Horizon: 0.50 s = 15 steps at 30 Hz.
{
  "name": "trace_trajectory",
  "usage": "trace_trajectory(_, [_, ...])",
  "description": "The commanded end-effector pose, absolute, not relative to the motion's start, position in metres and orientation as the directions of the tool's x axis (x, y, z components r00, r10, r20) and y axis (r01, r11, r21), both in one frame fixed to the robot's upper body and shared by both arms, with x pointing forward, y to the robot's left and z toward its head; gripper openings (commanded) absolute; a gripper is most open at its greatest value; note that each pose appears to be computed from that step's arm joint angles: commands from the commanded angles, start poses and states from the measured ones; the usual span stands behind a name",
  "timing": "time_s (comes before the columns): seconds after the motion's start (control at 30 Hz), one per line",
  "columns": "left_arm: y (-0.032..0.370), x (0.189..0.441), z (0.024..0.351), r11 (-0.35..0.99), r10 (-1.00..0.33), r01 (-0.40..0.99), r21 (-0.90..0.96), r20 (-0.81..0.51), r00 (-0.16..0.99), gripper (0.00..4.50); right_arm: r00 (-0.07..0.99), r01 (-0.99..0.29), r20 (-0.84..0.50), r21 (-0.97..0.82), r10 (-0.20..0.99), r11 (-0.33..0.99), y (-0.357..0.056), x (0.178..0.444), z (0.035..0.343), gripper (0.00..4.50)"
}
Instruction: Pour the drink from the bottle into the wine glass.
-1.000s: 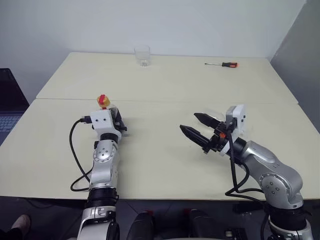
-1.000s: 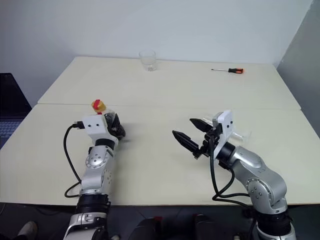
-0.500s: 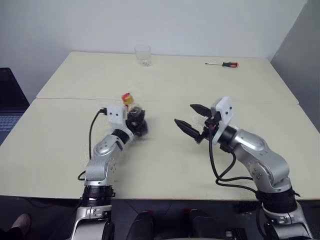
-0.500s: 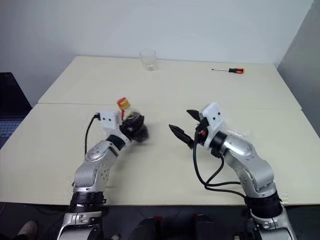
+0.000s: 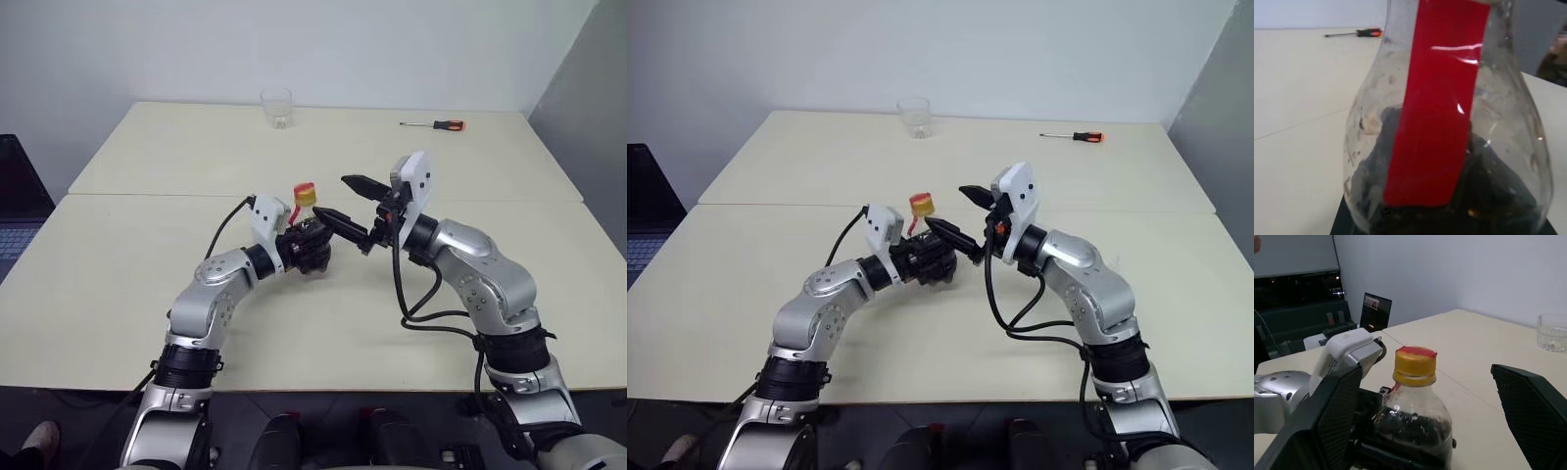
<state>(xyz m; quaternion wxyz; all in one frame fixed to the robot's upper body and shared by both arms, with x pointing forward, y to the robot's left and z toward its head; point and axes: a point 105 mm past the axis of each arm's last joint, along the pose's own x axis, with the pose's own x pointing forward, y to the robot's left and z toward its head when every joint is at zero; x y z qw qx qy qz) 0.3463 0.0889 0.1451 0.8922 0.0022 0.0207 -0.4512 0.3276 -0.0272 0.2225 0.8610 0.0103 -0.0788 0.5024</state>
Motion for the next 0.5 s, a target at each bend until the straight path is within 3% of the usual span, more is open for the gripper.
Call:
trace_trajectory(0.03, [0.0822,0.3385,0.1646,0.514,-0.857,0.855,0.062,0.000,0.515,1.47,0.438,-0.887,0.192,-0.070,0.879,0.457,-0.0241,0.3242,0.2388,4.50])
trace_trajectory(0.5, [0.0879,0.3372,0.1643,0.447,-0.892,0.890,0.095,-0.028,0.451,1.47,0.374,-0.923,0.172,-0.029,0.911,0.384,-0.0186,0.3263,0.2429,4.50])
